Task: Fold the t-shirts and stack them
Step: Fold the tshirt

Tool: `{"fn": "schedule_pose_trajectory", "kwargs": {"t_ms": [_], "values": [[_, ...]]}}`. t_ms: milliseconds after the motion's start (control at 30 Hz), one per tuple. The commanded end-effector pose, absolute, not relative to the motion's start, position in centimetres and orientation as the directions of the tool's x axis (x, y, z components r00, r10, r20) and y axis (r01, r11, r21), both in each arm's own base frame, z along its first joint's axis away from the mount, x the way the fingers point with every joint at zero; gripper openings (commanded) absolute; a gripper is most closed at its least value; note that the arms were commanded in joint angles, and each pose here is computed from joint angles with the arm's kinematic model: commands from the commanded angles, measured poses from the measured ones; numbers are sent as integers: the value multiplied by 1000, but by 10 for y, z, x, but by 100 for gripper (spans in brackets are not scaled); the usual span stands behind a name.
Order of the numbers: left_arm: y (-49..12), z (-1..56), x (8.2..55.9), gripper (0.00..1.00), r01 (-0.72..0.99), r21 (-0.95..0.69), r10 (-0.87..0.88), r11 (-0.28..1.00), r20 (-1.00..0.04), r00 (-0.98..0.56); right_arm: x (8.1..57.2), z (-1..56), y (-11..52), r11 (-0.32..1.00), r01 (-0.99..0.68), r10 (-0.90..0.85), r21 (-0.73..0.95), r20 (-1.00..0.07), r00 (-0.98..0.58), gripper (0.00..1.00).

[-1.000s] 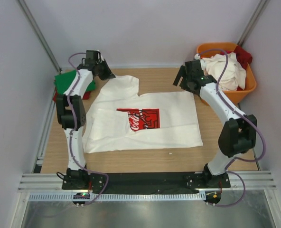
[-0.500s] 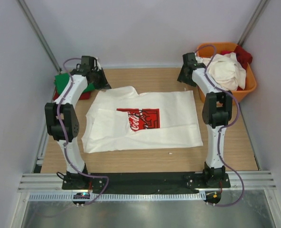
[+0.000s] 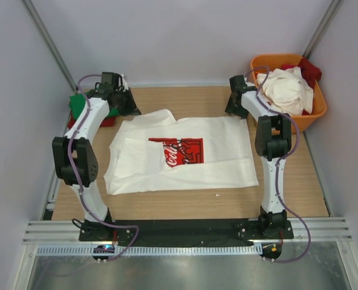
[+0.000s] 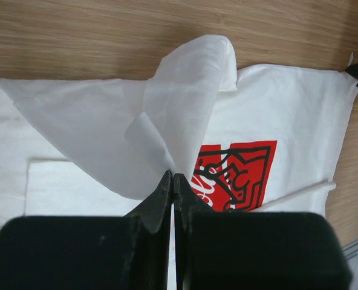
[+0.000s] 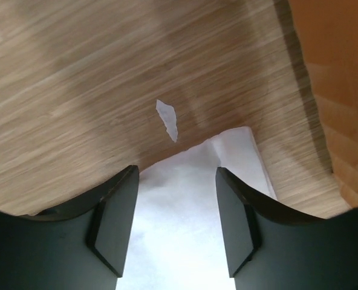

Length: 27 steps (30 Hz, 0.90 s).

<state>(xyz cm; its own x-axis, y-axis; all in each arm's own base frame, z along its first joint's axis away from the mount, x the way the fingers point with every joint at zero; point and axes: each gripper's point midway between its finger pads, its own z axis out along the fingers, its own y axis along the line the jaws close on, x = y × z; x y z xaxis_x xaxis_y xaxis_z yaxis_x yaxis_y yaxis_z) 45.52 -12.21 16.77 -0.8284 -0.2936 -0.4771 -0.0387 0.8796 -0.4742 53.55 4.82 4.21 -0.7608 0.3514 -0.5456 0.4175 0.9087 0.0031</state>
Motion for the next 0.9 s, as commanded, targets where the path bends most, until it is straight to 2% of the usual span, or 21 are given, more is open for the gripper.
{"fn": "schedule_pose_trajectory", "kwargs": {"t_ms": [0,200,300,333,367,467,700,867], "values": [[-122,197,456,0,16,-488,-285,873,-536,-794,539,23,52,899,438,376,17,-543,-751,58],[-120,196,456,0,12,-490,-289,872,-534,-794,539,6,53,898,440,380,11,-521,-764,50],[-117,196,456,0,7,-492,-295,871,-534,-793,538,2,52,898,441,382,12,-520,-764,28],[-115,196,456,0,4,-492,-297,870,-532,-793,537,1,53,900,436,380,14,-517,-767,16],[-115,196,456,0,3,-492,-298,870,-532,-792,537,2,53,900,436,378,12,-518,-767,10],[-109,199,457,0,-1,-471,-294,882,-550,-782,538,8,54,903,429,376,21,-522,-766,1],[-104,227,442,0,11,-410,-263,912,-605,-752,535,49,58,912,405,368,56,-545,-753,1],[-100,243,412,0,24,-402,-253,915,-621,-742,522,78,62,919,383,369,96,-553,-747,1]]}}
